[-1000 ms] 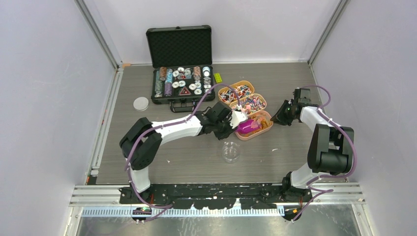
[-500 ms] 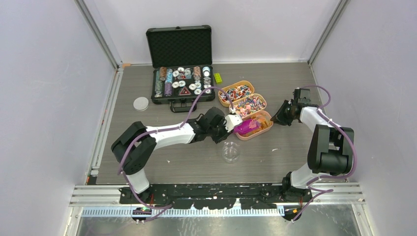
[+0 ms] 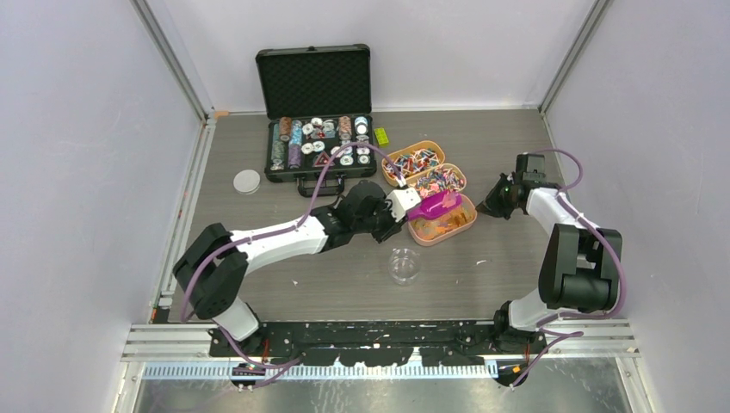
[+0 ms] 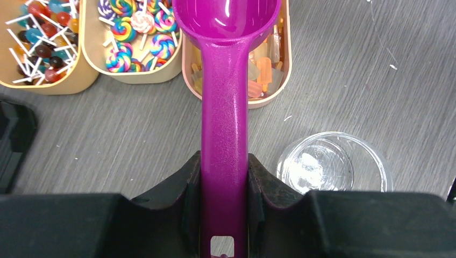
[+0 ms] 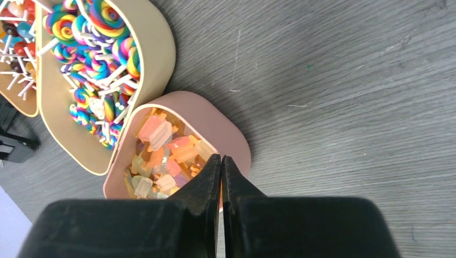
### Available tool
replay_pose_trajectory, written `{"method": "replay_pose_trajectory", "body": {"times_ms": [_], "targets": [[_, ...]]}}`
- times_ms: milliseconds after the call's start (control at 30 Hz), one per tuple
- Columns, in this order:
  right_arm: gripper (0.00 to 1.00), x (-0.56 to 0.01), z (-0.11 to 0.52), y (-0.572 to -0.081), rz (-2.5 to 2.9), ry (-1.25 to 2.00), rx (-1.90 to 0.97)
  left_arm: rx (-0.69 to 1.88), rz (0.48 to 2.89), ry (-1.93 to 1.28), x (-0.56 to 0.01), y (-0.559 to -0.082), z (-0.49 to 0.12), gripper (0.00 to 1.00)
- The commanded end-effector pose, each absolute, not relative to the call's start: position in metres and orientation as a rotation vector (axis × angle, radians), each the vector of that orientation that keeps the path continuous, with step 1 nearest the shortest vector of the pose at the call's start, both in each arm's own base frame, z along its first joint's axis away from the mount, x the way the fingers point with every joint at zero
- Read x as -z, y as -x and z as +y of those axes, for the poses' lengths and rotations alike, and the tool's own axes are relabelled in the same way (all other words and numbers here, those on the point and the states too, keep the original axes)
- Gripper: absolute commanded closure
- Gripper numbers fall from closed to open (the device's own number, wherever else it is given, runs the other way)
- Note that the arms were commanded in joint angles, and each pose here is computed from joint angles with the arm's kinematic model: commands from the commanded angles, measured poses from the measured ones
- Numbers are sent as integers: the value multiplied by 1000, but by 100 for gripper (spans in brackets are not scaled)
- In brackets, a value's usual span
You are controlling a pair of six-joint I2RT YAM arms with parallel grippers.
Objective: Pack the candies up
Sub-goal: Scoop the fake candies from the storage box, then place the fake candies in the packing bottle.
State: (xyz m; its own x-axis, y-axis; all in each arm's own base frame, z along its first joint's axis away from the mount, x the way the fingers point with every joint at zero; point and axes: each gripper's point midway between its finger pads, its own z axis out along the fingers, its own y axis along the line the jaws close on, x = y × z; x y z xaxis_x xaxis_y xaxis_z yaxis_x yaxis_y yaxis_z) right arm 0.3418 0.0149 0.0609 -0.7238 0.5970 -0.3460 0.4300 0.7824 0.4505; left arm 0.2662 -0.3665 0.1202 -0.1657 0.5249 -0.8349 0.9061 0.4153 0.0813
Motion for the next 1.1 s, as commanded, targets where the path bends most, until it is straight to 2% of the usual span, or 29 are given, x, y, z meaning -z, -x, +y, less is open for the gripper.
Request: {"method": "replay_pose_trajectory", "body": {"times_ms": [0, 100, 300, 367, 700, 1067], "targets": [[89, -96, 19, -353, 2406, -736, -507, 587, 1709, -1135, -166, -273, -365, 100], [78, -107, 19, -352, 2384, -732, -514, 580, 1676, -1088, -184, -273, -357, 100], [47, -135, 20, -345, 2348, -696, -512, 605, 1664, -1031, -218, -261, -343, 100], [42, -142, 21, -340, 2345, -684, -509, 606, 1713, -1020, -222, -254, -333, 100], [31, -170, 28, -316, 2312, -624, -539, 606, 1928, -920, -242, -210, -275, 100], [30, -187, 30, -307, 2300, -560, -533, 672, 2157, -933, -235, -149, -236, 100]]}}
